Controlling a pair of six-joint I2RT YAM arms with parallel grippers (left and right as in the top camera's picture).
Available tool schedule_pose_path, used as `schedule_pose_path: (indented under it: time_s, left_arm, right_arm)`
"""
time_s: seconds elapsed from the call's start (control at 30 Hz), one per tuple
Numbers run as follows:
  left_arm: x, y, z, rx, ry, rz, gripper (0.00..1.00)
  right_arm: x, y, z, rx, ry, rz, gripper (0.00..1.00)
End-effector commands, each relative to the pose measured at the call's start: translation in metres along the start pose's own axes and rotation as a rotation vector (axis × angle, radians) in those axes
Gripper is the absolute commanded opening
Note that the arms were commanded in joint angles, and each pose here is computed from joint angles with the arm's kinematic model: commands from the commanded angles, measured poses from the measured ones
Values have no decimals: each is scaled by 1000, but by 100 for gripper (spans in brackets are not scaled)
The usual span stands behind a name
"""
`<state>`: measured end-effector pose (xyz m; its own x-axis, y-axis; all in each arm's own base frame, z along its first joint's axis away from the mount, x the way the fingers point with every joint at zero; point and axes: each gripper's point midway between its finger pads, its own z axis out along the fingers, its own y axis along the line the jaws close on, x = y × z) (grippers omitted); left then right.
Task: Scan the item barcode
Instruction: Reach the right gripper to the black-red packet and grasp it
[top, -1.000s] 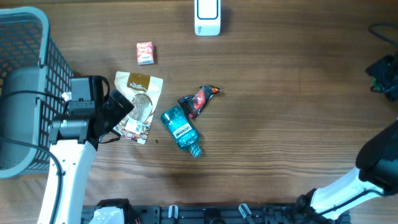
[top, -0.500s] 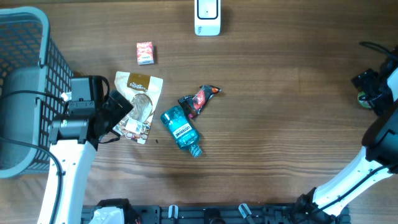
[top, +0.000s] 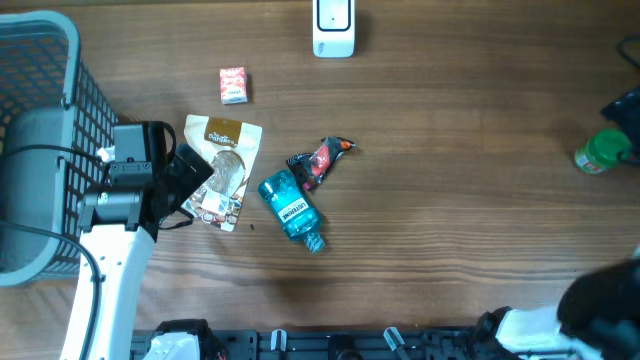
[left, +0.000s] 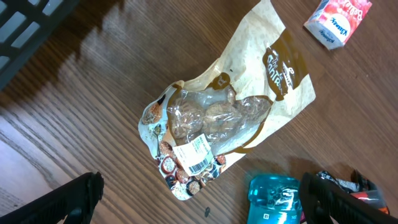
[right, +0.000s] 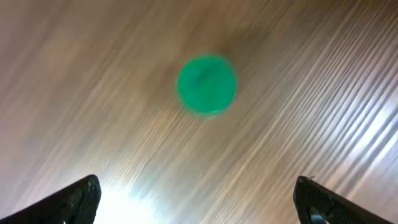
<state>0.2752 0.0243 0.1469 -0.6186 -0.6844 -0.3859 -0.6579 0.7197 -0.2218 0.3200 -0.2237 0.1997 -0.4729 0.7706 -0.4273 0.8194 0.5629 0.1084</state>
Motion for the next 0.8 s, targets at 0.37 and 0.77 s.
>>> schedule_pose_path:
  time_s: [0.37,0.77]
  left_arm:
    - [3,6,-1,-30,10,30,100]
    - [6,6,-1,-28,22,48,100]
  right_arm:
    - [333,263,-99,-482,534,-459,100]
    - [398,287,-41,-8,697,-283,89]
